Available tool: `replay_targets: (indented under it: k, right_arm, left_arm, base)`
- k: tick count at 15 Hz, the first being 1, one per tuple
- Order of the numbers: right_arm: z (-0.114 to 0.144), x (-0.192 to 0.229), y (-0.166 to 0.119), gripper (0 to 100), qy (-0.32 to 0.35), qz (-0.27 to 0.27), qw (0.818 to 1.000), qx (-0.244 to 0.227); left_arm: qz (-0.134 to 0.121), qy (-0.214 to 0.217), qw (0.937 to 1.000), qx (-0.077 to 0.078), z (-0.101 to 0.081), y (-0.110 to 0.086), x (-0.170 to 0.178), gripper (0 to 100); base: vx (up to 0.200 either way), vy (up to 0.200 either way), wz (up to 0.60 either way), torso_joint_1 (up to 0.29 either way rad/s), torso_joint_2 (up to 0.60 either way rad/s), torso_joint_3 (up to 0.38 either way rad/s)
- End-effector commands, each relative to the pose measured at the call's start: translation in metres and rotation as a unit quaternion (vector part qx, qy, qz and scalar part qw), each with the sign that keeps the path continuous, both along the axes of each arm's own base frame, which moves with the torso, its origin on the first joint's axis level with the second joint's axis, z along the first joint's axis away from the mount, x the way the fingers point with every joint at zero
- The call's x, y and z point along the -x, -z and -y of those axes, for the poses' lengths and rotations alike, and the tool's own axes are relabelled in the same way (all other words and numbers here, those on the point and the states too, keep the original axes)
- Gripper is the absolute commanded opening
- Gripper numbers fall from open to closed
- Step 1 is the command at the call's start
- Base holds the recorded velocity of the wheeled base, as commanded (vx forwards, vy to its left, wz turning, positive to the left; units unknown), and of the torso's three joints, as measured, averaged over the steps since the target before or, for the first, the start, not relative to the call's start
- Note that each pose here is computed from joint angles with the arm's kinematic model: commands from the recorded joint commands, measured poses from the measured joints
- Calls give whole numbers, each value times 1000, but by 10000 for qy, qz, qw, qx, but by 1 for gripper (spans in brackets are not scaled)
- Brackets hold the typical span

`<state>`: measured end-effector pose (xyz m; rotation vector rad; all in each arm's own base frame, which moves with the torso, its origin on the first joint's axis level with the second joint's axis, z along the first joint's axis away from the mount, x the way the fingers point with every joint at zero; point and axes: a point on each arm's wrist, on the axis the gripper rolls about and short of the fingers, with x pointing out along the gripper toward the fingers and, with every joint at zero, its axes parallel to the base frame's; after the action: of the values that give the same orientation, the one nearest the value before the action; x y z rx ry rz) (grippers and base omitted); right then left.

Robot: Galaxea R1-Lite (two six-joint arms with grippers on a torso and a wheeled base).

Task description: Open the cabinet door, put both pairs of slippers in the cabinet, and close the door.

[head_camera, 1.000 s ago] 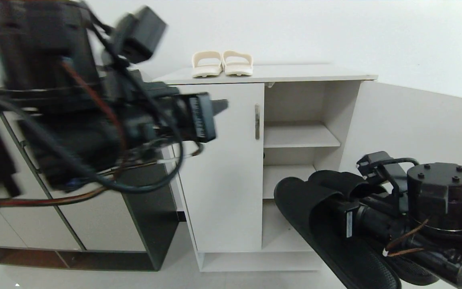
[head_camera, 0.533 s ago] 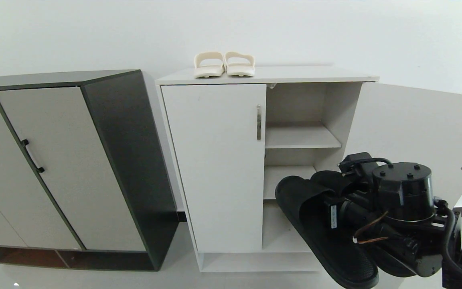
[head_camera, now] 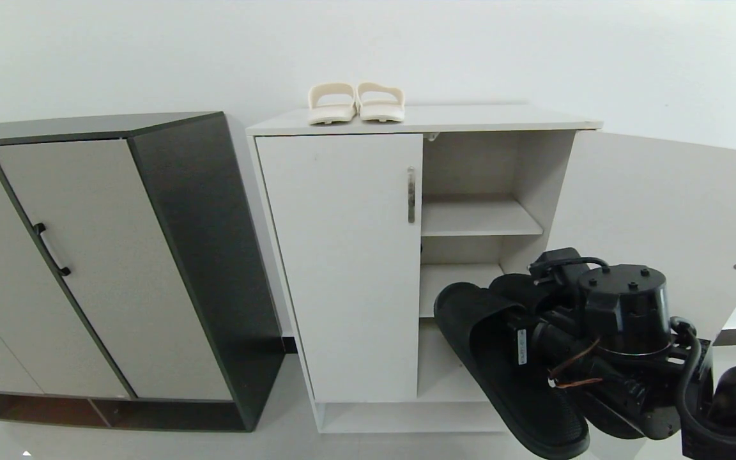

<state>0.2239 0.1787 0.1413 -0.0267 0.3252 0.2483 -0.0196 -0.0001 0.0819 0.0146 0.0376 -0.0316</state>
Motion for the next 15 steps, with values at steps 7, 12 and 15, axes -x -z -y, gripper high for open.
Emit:
replay_targets:
  k: [7, 12, 15]
  right_arm:
    - [-28, -9, 4, 0, -171, 87, 9997, 142]
    - [-59, -48, 26, 0, 928, 188, 9955, 13]
    - [-61, -49, 31, 0, 948, 146, 9954, 79]
  left_arm:
    - [180, 184, 9996, -119, 1, 7, 3, 0]
    - [180, 184, 9996, -119, 1, 7, 3, 0]
    - [180, 183, 9996, -112, 1, 7, 3, 0]
  base:
    - [0, 0, 0, 0, 0, 0]
    - [0, -40, 0, 0, 0, 0]
    - [0, -200, 0, 1, 5, 7]
